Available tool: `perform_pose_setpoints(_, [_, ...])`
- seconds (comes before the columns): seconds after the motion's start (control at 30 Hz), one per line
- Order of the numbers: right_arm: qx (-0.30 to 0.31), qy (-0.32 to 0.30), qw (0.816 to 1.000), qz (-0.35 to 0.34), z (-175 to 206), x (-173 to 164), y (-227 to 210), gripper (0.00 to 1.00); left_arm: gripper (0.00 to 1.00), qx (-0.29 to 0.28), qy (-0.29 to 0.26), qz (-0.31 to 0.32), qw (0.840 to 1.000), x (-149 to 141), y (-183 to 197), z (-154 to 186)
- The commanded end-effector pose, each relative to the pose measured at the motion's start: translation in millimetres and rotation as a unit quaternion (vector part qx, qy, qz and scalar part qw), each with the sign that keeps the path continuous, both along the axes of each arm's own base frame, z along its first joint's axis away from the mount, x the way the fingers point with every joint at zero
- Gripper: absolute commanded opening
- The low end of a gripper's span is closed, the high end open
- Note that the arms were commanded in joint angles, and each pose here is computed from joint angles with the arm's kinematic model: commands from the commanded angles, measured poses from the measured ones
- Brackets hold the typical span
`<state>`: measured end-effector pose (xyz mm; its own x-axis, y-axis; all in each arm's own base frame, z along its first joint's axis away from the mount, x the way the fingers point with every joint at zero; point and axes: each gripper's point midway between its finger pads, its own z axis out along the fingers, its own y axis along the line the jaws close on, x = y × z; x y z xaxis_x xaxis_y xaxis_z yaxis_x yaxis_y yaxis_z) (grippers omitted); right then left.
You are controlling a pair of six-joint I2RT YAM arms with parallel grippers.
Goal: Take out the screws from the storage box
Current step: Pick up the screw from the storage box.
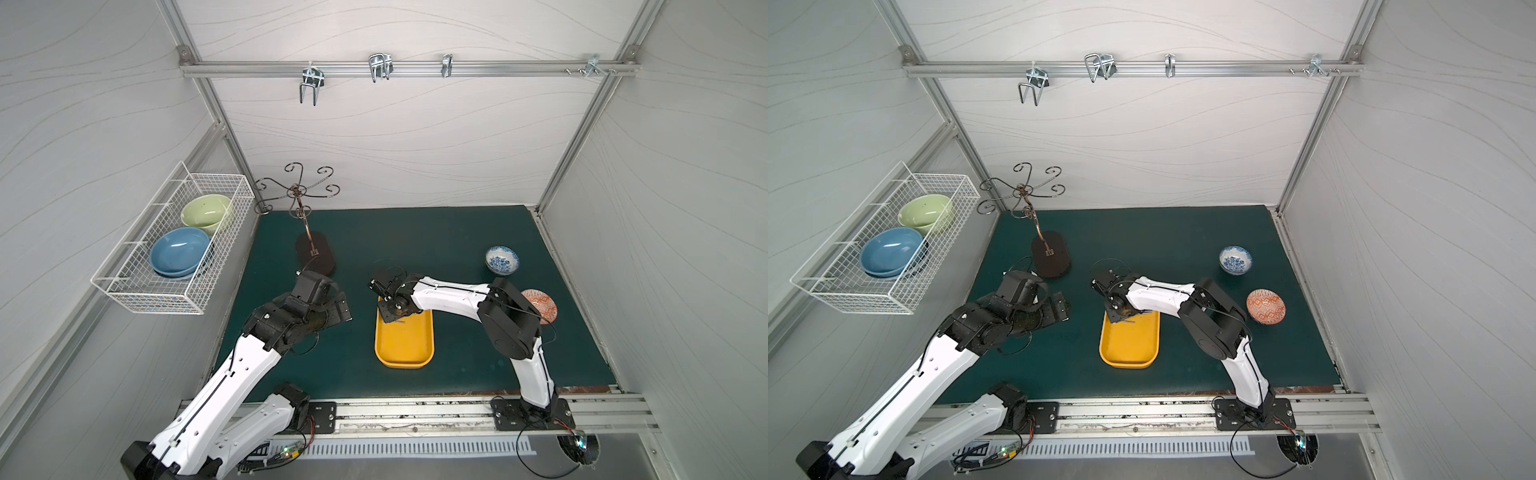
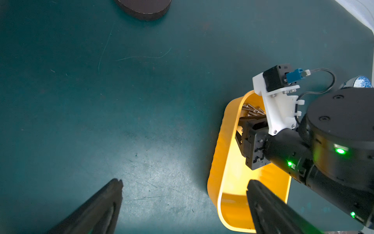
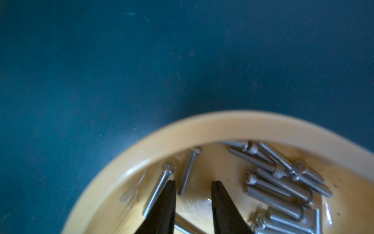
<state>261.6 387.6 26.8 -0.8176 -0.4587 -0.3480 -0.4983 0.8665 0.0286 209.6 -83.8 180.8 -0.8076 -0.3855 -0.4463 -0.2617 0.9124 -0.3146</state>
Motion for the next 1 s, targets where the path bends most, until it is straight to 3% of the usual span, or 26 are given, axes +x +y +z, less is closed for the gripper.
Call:
perform_pose_setpoints(0.0, [-0.019, 0.005, 1.000, -0.003, -8.3, -1.0, -3.3, 0.33, 0.99, -0.005, -0.013, 0.006, 1.000, 2.8, 0.7, 5.4])
perform_pose_setpoints(0.17, [-0.039, 0.000, 0.999, -0.009, -14.7, 2.3, -10.4, 0.30, 0.99, -0.007, -0.012, 0.003, 1.000, 3.1, -0.8, 4.8])
perform_pose_setpoints(0.4, [-0.082, -0.001, 0.997, -0.012, -32.8, -2.0, -24.8, 0.15, 0.99, -0.008, -0.011, 0.002, 1.000, 3.4, -1.0, 4.6])
perform_pose_setpoints(0.6, [-0.074, 0.008, 0.997, -0.004, -37.2, -6.9, -24.6, 0.04, 0.99, -0.008, -0.012, 0.002, 1.000, 3.8, -1.0, 5.0])
perform_pose_setpoints(0.77, [-0.052, 0.001, 0.999, 0.000, -22.2, -3.6, -19.7, 0.00, 0.99, -0.009, -0.010, 0.001, 1.000, 3.9, -1.4, 4.0])
perform_pose_setpoints(0.97, [-0.016, -0.031, 0.999, 0.006, 21.8, 5.9, -14.3, 0.00, 0.99, -0.011, -0.010, -0.001, 1.000, 4.5, -2.7, 4.0])
